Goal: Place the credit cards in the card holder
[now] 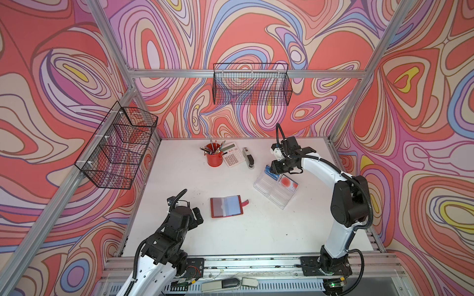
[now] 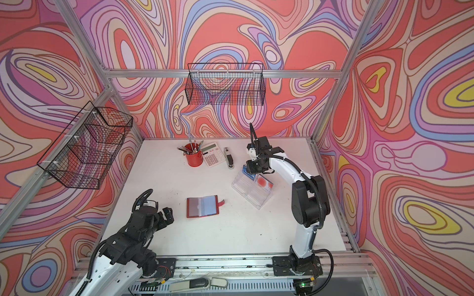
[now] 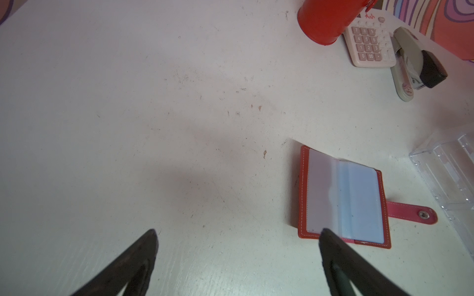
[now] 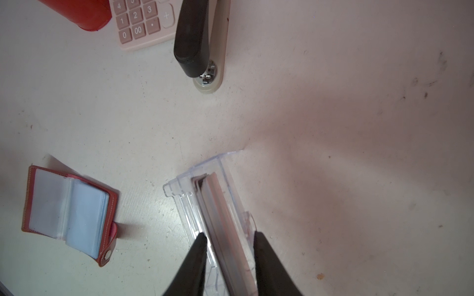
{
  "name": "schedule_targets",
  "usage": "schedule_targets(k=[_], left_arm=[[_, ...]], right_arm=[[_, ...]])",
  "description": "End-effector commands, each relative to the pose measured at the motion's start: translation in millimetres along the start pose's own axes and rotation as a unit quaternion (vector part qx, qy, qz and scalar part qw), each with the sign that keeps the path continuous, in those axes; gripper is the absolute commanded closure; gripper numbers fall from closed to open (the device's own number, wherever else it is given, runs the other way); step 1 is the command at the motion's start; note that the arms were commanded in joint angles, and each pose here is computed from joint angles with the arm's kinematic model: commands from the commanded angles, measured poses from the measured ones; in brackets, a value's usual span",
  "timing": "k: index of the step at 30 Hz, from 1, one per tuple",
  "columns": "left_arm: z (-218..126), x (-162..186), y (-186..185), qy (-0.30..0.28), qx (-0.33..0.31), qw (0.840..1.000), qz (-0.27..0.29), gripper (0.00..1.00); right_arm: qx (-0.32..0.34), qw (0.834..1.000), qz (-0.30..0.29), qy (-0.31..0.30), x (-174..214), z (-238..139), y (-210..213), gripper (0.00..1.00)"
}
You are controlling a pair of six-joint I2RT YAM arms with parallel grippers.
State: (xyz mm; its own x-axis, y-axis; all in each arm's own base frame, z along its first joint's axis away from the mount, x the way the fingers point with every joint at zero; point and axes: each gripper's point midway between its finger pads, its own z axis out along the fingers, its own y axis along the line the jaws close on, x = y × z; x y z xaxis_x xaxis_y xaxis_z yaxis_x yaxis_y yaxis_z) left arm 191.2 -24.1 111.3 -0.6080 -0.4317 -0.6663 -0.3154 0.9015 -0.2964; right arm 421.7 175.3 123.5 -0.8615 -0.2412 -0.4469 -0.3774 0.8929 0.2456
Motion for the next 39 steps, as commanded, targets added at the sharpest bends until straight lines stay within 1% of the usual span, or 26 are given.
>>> schedule_targets(k=[1, 6, 16, 24, 39], left_arm=[[-1, -2, 2, -0.004, -0.004, 1.000, -0.003, 0.00], [-1, -2, 2, -0.005, -0.005, 1.000, -0.003, 0.00], [-1, -2, 2, -0.004, -0.006, 1.000, -0.004, 0.00], [-1, -2, 3, -0.004, -0.007, 1.000, -0.004, 0.00], [0, -3, 3, -0.005, -0.009, 1.000, -0.003, 0.00]], right_arm=[[-0.012, 1.000, -0.008, -0.006, -5, -3, 6, 0.67], [-0.008, 1.000, -0.007, 0.005, -2, 5, 4, 0.65], [-0.003, 1.000, -0.007, 0.020, 3, 14, 3, 0.67], [-0.012, 1.000, -0.011, 0.002, -3, 5, 8, 0.70], [-0.028, 0.999, -0.017, -0.014, -8, -5, 17, 0.72]])
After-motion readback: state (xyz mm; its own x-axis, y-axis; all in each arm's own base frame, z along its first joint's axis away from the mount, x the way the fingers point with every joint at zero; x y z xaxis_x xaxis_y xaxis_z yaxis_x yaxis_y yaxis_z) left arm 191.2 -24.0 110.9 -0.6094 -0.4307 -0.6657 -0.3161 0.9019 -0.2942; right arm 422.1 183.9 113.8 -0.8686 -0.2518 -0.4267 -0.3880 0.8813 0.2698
